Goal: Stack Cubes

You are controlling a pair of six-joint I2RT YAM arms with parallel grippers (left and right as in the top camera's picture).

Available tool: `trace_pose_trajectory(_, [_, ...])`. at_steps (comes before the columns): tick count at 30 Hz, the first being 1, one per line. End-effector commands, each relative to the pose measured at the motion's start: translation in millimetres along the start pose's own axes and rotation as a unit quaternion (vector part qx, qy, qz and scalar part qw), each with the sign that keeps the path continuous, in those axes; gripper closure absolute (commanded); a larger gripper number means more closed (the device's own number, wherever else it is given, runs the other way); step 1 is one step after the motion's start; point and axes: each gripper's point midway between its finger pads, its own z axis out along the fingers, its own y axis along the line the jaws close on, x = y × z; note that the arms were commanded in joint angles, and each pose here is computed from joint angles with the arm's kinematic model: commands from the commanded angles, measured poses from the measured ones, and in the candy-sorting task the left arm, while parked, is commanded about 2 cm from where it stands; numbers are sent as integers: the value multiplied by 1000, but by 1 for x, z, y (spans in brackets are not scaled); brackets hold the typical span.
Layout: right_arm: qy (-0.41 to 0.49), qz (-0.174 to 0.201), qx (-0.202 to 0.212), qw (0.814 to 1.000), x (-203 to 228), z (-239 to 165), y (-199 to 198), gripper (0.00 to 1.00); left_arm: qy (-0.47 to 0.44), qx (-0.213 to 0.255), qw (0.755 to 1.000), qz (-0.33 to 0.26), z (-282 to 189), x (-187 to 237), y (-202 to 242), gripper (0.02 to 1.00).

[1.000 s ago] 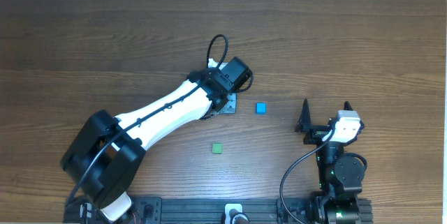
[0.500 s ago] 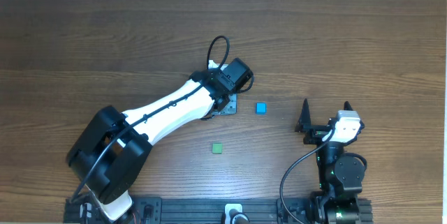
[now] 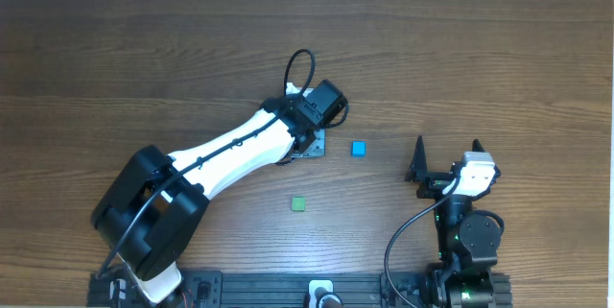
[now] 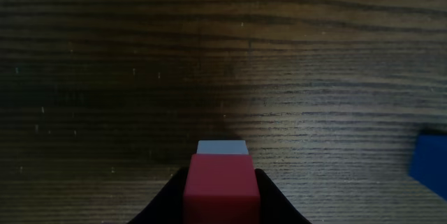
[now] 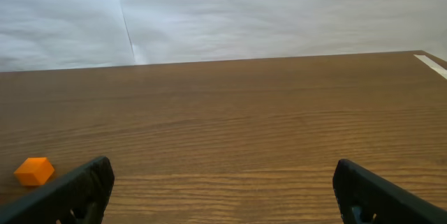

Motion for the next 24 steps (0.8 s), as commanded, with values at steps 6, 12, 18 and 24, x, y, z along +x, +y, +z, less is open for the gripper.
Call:
trace_pose_trajectory(6, [1, 0, -2, 1000, 2, 0, 0, 9, -1, -1, 1000, -10, 2, -1, -3, 814])
trace_pose_trajectory(12, [1, 0, -2, 1000, 2, 0, 0, 7, 0, -2, 1000, -10, 3, -1, -3, 706])
trace_pose_trajectory(18, [1, 0, -2, 1000, 2, 0, 0, 7, 2, -4, 1000, -10, 5, 0, -3, 691])
trace_pose_trajectory(24, [1, 0, -2, 1000, 2, 0, 0, 7, 1, -3, 1000, -10, 5, -1, -3, 551])
